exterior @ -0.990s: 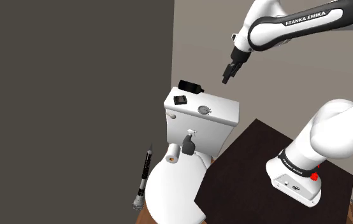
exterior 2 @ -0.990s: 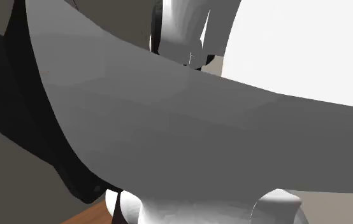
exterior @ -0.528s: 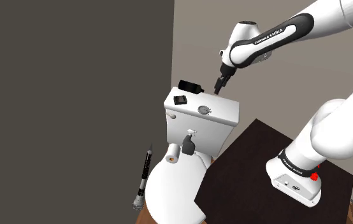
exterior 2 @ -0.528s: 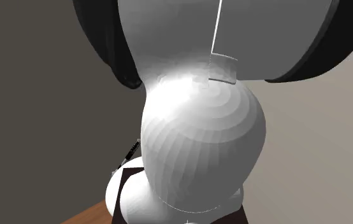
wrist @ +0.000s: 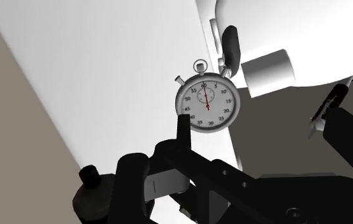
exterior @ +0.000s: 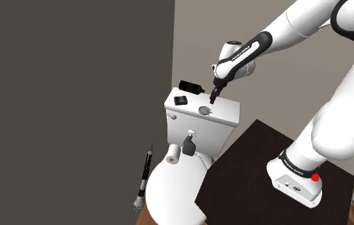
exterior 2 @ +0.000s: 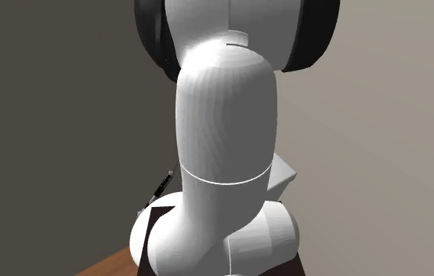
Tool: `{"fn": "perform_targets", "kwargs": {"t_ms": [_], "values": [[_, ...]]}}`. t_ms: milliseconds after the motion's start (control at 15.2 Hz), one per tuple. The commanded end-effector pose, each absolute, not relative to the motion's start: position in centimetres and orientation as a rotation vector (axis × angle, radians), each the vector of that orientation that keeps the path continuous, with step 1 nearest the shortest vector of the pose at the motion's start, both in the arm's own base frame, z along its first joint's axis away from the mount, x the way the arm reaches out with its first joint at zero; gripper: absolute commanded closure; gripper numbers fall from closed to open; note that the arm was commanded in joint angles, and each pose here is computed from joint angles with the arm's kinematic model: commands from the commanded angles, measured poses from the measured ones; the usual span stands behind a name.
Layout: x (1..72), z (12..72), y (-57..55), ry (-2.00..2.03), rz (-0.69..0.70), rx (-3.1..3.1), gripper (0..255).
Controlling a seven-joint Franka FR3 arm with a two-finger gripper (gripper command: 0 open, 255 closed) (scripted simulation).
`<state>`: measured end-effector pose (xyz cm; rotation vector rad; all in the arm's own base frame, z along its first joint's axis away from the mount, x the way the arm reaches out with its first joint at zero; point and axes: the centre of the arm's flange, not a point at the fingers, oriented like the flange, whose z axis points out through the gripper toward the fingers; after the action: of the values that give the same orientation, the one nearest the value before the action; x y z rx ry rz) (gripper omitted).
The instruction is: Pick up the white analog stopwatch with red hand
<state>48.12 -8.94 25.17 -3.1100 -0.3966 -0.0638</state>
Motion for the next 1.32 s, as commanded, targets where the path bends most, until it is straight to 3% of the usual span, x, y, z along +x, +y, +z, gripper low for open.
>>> {"fn": "perform_targets", "kwargs": {"t_ms": [0, 330, 990, 1056, 1254], "values": [[49.2, 22.3, -9.3, -0.426, -0.047, -3.111, 0], [51.4, 16.1, -10.2, -0.495, -0.006, -3.111, 0], [51.5, 11.7, -10.2, -0.499, -0.003, -3.111, 0], [51.5, 11.7, -10.3, -0.499, -0.003, -3.111, 255], [51.5, 11.7, -10.3, -0.499, -0.003, -3.110, 255]]}}
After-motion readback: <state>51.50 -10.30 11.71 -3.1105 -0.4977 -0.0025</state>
